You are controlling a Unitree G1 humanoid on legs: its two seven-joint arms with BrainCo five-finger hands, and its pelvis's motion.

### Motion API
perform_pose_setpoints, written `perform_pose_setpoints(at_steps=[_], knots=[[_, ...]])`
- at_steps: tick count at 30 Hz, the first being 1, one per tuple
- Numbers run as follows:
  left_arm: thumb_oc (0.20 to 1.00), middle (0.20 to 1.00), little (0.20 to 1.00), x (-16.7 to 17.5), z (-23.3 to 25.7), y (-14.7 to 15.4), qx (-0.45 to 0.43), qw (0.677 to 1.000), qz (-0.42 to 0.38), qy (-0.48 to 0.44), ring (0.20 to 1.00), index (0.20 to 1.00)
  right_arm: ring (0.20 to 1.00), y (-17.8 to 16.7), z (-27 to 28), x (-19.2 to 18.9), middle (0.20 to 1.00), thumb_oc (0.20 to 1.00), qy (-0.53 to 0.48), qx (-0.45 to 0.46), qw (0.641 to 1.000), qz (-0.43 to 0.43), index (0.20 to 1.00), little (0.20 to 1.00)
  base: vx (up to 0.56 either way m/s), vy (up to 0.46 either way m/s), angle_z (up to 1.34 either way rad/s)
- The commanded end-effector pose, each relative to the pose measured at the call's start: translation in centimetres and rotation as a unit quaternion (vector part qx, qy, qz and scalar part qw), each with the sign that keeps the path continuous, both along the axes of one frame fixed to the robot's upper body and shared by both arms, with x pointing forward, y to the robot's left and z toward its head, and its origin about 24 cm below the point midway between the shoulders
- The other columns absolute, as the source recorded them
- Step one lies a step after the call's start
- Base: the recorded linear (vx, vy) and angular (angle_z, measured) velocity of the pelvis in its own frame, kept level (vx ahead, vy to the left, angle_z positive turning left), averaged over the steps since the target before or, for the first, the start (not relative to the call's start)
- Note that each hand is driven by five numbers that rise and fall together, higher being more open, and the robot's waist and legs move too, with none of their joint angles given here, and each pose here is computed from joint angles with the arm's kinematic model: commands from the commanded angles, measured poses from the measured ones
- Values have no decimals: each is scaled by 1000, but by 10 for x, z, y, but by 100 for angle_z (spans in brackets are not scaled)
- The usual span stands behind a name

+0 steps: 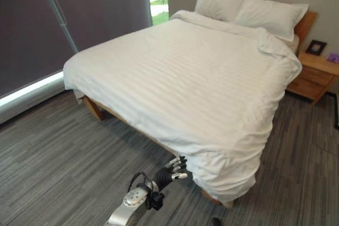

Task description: Making the bed.

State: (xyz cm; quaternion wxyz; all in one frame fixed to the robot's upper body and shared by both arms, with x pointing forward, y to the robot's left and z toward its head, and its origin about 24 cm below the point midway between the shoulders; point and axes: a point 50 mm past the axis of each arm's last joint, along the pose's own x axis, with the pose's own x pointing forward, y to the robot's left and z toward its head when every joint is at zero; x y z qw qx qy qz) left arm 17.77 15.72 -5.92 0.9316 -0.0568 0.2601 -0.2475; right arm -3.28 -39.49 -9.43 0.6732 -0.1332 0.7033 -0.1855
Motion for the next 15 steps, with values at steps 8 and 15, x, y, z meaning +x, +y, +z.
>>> perform_pose_setpoints(at_steps=[8,15], knots=[[1000,1000,1000,20,34,-13,-39,993,38,-101,1000,1000,200,105,138,250,200,200,-790,112,600,-52,200,200,-43,-5,-24],[1000,1000,1000,19,36,-19,-37,994,1,-107,1000,1000,200,164,161,281,200,200,-777,265,566,73,200,200,-79,-25,11]])
